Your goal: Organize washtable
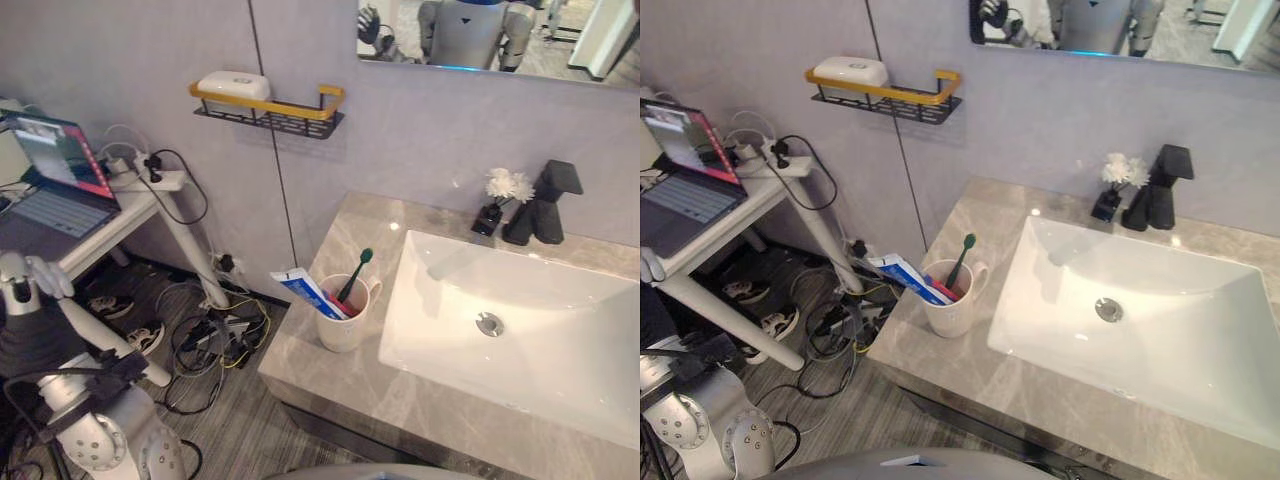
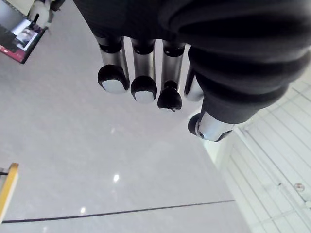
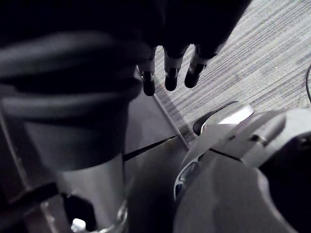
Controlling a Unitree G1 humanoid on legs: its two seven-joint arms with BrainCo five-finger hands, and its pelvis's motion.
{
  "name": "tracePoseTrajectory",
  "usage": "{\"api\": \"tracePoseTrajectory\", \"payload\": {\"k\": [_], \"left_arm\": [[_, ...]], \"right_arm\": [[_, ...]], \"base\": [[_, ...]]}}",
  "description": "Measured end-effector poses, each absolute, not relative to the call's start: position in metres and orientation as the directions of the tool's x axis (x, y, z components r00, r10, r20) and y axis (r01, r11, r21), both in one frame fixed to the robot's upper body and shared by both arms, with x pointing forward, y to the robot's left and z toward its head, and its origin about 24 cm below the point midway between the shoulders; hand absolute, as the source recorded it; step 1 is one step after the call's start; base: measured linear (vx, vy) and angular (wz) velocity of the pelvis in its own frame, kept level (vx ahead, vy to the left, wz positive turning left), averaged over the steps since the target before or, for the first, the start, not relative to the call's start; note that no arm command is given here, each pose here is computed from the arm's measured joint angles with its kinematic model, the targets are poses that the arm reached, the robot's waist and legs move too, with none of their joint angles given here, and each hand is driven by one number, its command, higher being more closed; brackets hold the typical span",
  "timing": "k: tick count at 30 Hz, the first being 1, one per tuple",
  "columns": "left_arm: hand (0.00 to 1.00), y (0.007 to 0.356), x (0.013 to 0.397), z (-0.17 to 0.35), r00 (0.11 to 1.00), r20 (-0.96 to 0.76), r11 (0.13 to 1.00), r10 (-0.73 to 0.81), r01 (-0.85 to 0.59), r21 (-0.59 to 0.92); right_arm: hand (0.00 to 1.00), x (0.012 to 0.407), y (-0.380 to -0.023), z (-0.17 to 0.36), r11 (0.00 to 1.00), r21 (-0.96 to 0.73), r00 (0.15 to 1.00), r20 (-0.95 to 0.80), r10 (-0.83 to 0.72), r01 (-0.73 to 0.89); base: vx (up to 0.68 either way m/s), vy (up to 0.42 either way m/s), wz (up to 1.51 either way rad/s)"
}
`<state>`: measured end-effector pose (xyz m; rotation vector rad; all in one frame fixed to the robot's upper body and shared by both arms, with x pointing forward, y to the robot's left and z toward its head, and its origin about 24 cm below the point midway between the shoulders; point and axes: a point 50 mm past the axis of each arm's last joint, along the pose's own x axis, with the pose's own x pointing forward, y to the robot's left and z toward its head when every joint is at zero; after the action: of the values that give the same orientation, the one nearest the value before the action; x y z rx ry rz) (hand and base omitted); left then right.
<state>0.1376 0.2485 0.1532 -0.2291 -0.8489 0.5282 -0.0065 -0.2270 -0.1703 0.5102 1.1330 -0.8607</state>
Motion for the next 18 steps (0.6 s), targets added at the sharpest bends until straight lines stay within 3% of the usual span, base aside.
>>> {"api": "tracePoseTrajectory", "payload": {"k": [3, 8, 10, 18], "left_arm": [[1.0, 0.244, 0.139, 0.15, 0.574, 0.64, 0.859, 0.511, -0.332, -0.389], [1.0, 0.208, 0.148, 0.143, 0.727, 0.602, 0.894, 0.331, -0.038, -0.446], [1.0, 0.205, 0.148, 0.14, 0.754, 0.588, 0.89, 0.293, 0.01, -0.456], [1.0, 0.172, 0.157, 0.12, 0.86, 0.505, 0.8, 0.078, 0.248, -0.547]], "right_arm": [[0.0, -0.007, -0.226, -0.17, 0.591, -0.057, 0.171, -0.931, -0.324, 0.805], [0.0, -0.006, -0.225, -0.171, 0.63, -0.067, 0.176, -0.933, -0.315, 0.774], [0.0, -0.005, -0.225, -0.171, 0.649, -0.07, 0.179, -0.934, -0.309, 0.757], [0.0, -0.009, -0.225, -0.171, 0.686, -0.096, 0.159, -0.941, -0.3, 0.722]], "base": [[0.02, -0.005, 0.13], [0.01, -0.008, 0.27], [0.02, -0.013, 0.16], [0.01, -0.012, 0.11]]}}
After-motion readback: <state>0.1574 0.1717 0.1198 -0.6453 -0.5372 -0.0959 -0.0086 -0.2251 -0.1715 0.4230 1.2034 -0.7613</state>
